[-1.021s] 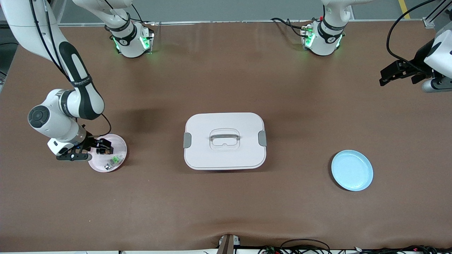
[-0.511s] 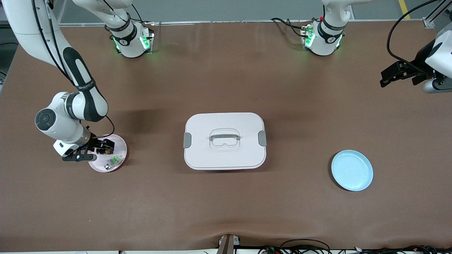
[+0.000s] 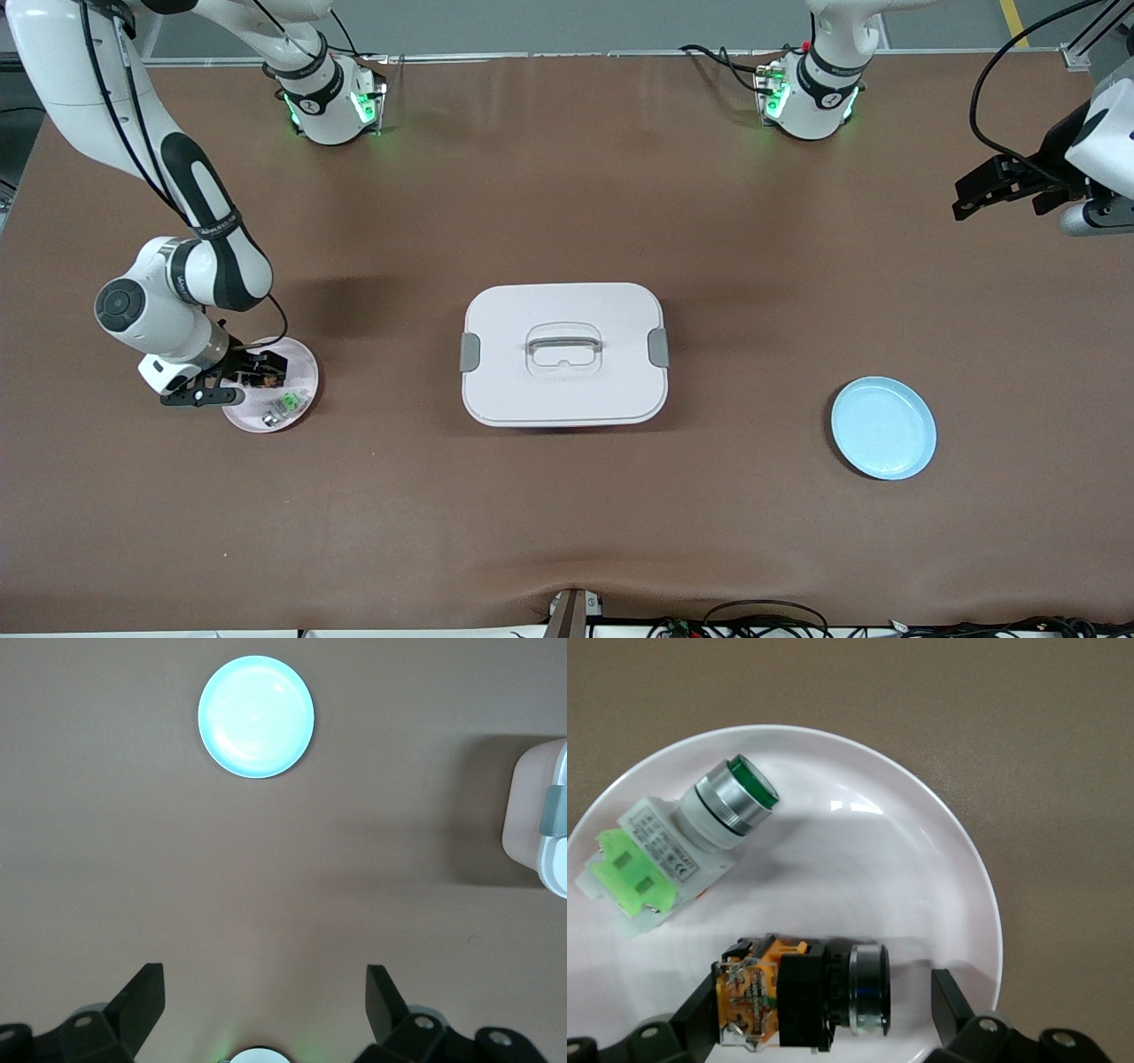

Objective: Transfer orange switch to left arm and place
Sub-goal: 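Close the right gripper on the black-orange switch and lift it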

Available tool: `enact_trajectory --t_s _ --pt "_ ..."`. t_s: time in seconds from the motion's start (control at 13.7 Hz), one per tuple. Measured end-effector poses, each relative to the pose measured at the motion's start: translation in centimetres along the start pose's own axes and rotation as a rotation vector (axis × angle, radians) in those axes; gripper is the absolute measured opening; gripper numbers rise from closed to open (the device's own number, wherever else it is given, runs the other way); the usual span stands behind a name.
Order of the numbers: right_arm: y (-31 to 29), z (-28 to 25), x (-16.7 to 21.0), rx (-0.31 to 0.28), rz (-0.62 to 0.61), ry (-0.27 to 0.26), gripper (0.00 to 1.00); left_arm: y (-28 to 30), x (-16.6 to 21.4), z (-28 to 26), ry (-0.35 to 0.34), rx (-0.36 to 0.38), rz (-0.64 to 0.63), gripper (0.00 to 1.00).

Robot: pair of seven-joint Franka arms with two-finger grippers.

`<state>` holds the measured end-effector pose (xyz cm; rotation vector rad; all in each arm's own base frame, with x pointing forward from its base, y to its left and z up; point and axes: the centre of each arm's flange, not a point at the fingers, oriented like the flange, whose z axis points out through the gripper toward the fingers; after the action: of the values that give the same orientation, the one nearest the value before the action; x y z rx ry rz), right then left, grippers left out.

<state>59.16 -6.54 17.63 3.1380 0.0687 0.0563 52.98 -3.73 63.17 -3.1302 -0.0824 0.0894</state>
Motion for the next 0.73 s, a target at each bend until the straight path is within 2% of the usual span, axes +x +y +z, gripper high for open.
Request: enact_trajectory --t_s 0.66,0.73 --pt "-0.18 -0.2 0.27 0.004 0.002 0.008 1.0 0.0 0.0 0.12 -0.003 0.0 0.0 1.0" --pt "-0.19 -0.2 0.27 0.004 0.002 0.008 0.95 0.0 0.0 0.13 -0.003 0.0 0.0 1.0"
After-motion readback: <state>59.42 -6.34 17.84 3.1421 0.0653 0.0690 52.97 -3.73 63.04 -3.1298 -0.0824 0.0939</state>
